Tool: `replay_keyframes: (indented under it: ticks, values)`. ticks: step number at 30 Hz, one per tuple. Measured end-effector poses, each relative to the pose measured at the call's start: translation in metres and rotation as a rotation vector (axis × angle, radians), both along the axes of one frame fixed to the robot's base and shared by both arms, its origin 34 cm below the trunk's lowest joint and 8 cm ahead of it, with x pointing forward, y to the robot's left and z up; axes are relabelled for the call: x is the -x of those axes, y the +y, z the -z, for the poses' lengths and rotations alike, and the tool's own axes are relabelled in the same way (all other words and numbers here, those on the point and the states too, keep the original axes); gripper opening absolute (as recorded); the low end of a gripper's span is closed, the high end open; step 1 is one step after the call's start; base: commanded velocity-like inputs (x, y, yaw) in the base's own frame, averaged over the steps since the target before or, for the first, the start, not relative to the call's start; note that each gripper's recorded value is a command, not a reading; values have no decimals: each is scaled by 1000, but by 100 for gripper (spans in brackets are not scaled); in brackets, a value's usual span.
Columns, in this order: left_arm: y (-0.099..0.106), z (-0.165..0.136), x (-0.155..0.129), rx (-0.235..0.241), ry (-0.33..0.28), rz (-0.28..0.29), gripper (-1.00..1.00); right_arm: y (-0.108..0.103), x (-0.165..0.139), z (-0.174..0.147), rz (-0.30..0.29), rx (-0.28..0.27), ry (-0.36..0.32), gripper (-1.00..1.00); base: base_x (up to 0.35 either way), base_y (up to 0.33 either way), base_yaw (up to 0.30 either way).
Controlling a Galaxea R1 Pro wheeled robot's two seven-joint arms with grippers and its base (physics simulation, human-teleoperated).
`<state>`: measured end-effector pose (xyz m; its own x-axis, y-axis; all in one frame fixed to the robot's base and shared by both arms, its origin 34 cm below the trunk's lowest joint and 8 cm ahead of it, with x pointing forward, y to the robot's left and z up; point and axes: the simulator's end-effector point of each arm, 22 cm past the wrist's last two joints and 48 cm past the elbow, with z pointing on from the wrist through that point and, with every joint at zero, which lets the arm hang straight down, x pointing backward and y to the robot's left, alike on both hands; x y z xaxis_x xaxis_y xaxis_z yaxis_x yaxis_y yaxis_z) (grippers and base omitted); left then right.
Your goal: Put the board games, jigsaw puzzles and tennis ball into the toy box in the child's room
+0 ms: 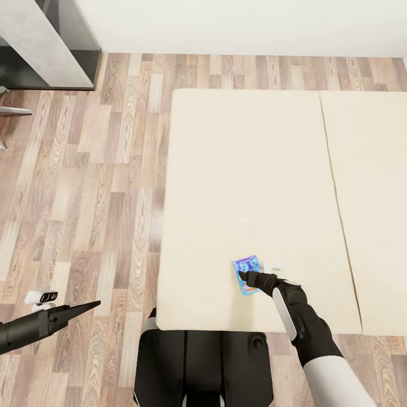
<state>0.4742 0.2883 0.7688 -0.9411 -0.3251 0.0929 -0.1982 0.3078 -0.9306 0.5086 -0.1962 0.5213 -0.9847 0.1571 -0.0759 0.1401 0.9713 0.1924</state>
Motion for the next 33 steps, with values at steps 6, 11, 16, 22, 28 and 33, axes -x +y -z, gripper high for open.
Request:
replay_keyframes:
  ticks: [6,11,16,22,28,33]
  values:
    - [0,0,0,0,0,0,100,-1,0,0,-4,4,-1,100,0,97,0]
    - [0,0,0,0,0,0,100,-1,0,0,-4,4,-1,100,0,20,0]
    - [0,0,0,1,-1,-1,100,0,0,0,-4,3,1,100,0,43,0]
    - [-1,0,0,2,0,0,100,0,1,0,-6,3,1,100,0,149,0]
    - [0,0,0,2,0,0,100,2,2,1,0,-4,5,100,0,57,0]
    - [-1,0,0,2,1,1,100,0,2,1,-9,6,3,100,0,114,0]
